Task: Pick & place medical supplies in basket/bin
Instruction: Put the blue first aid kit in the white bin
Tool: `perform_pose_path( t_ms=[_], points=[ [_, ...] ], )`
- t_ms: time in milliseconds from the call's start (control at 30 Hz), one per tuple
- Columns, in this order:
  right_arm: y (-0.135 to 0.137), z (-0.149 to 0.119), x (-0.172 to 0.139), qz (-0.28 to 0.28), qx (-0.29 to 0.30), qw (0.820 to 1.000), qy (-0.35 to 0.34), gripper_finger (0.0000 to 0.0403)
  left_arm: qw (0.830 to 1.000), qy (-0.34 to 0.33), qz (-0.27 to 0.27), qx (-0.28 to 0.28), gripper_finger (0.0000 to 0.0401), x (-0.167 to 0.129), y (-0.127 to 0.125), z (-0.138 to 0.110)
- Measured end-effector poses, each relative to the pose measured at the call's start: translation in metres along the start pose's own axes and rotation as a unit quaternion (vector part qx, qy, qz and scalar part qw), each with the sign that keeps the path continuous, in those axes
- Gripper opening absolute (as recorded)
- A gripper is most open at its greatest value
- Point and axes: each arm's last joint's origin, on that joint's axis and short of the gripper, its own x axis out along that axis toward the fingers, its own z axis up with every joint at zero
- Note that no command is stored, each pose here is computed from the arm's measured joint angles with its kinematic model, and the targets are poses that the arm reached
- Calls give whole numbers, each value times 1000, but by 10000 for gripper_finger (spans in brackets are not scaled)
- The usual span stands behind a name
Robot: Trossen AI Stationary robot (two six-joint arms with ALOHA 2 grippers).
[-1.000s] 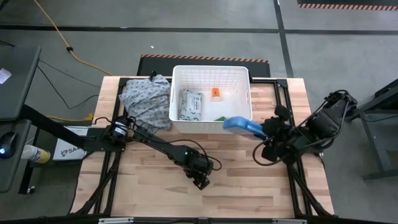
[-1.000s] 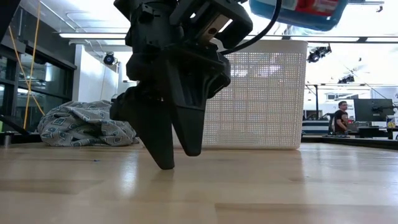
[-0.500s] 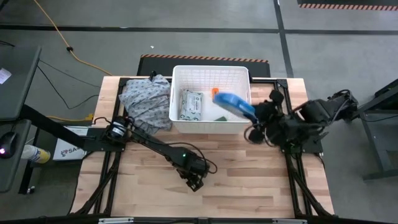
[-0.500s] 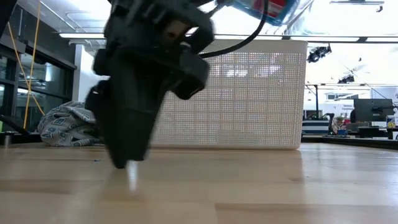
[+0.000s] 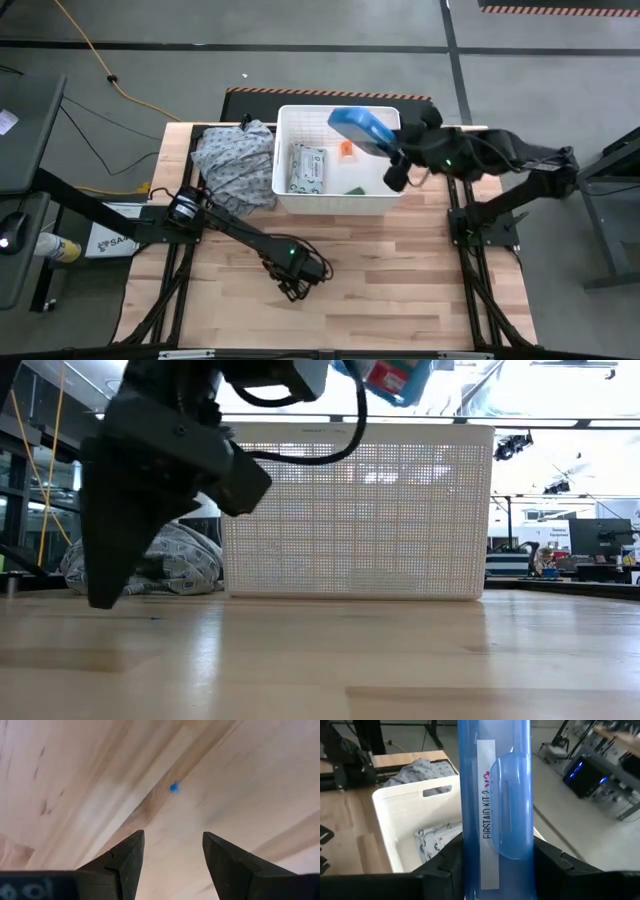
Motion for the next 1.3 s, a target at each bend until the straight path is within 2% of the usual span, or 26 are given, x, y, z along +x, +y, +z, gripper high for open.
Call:
perform_pose_path(
  t_ms=[133,300,567,733,800,1133,1300],
  points=[
    [-14,1,22,4,18,1000,25,149,1000,4,16,1,239,-5,3,-6],
    [-25,-1,59,21,16,997,73,149,1000,-5,5,7,239,-16,5,-11],
    [-28,-9,121,66,16,990,126,149,998,-54,-11,11,239,-43,9,-23],
    [-28,-15,149,94,22,984,149,149,997,-76,-17,17,239,-56,10,-37],
    [-29,-18,157,104,24,981,161,149,996,-82,-15,21,239,-59,9,-44],
    [-41,-29,182,134,49,970,195,149,993,-93,72,-26,239,-61,20,-67],
    [-45,-36,191,132,54,965,219,149,992,-100,65,-31,239,-63,19,-67]
  ],
)
